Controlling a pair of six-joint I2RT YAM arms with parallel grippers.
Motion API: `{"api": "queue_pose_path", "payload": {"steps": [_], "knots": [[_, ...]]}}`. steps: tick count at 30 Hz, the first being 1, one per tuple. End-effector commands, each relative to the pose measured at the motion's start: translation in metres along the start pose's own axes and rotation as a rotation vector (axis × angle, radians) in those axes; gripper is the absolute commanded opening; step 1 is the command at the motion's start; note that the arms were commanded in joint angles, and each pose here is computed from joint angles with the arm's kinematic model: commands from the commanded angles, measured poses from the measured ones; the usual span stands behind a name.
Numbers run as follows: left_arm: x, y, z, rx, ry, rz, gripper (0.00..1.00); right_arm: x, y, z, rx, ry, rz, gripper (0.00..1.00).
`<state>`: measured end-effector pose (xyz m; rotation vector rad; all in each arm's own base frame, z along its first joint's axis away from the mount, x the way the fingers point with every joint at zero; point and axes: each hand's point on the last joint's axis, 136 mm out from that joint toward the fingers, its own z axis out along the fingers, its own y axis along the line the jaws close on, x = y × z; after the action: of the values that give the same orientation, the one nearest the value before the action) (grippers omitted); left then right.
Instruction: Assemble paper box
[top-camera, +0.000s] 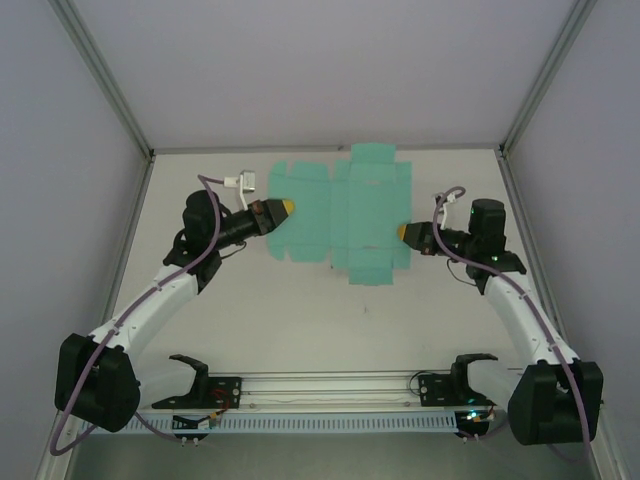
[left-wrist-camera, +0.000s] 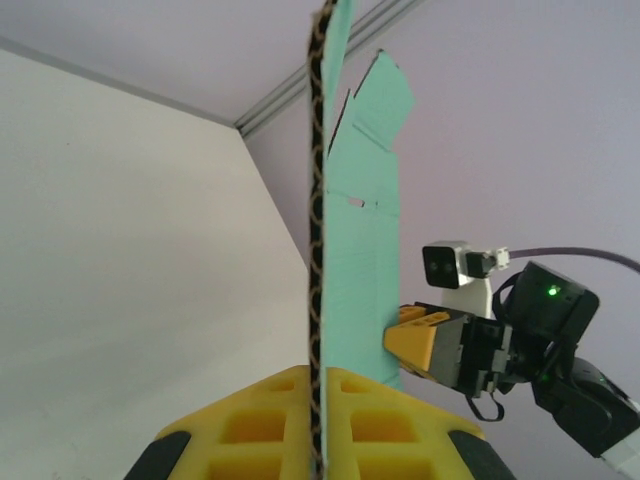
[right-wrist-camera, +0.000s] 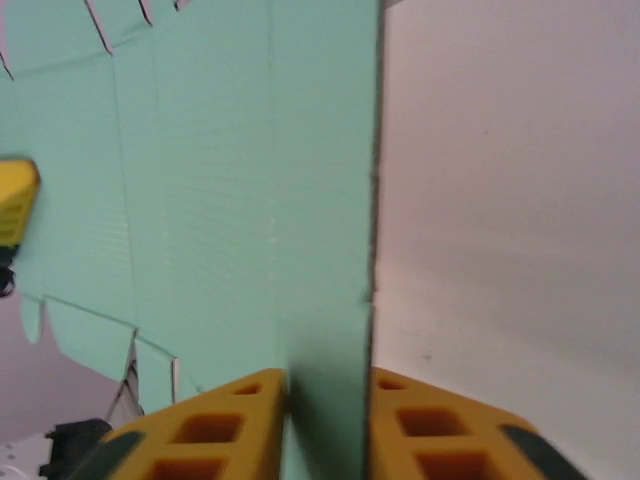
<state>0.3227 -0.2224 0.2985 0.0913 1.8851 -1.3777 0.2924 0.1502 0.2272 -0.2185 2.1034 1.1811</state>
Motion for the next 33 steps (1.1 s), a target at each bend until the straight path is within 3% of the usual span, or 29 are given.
{"api": "queue_pose_path", "payload": {"steps": [1, 2, 3, 4, 6, 7, 12, 16, 20, 24, 29, 33], "knots": [[0.000, 0.004, -0.006, -0.036, -0.015, 0.022, 0.00, -0.002, 0.008, -0.003, -0.022, 0.007, -0.060, 0.06], [0.002, 0.008, -0.007, -0.056, -0.016, 0.019, 0.00, -0.003, 0.006, -0.003, -0.002, 0.008, -0.060, 0.00], [0.004, 0.012, -0.008, -0.073, -0.015, 0.019, 0.00, -0.002, 0.001, -0.003, 0.022, 0.015, -0.053, 0.00], [0.005, 0.018, -0.009, -0.100, -0.014, 0.020, 0.23, 0.000, 0.000, -0.002, 0.033, 0.033, -0.061, 0.00], [0.013, 0.040, -0.013, -0.208, 0.002, 0.017, 0.85, 0.005, -0.006, 0.001, 0.052, 0.062, -0.065, 0.00], [0.017, 0.056, -0.019, -0.297, 0.005, 0.012, 1.00, 0.009, -0.009, 0.004, 0.061, 0.083, -0.068, 0.00], [0.039, 0.119, -0.054, -0.651, 0.035, 0.014, 1.00, 0.030, -0.035, 0.026, 0.153, 0.217, -0.110, 0.00], [0.047, 0.134, -0.070, -0.761, 0.076, 0.024, 1.00, 0.040, -0.062, 0.047, 0.285, 0.326, -0.206, 0.00], [0.052, 0.129, -0.060, -0.704, 0.101, 0.008, 1.00, 0.037, -0.086, 0.068, 0.412, 0.393, -0.328, 0.00], [0.054, 0.115, -0.030, -0.559, 0.142, -0.002, 1.00, 0.030, -0.102, 0.093, 0.540, 0.429, -0.580, 0.00], [0.055, 0.104, 0.004, -0.458, 0.199, -0.006, 1.00, 0.011, -0.107, 0.122, 0.651, 0.380, -0.811, 0.00], [0.047, 0.102, 0.021, -0.433, 0.198, -0.024, 1.00, 0.007, -0.098, 0.140, 0.648, 0.318, -1.009, 0.00]]}}
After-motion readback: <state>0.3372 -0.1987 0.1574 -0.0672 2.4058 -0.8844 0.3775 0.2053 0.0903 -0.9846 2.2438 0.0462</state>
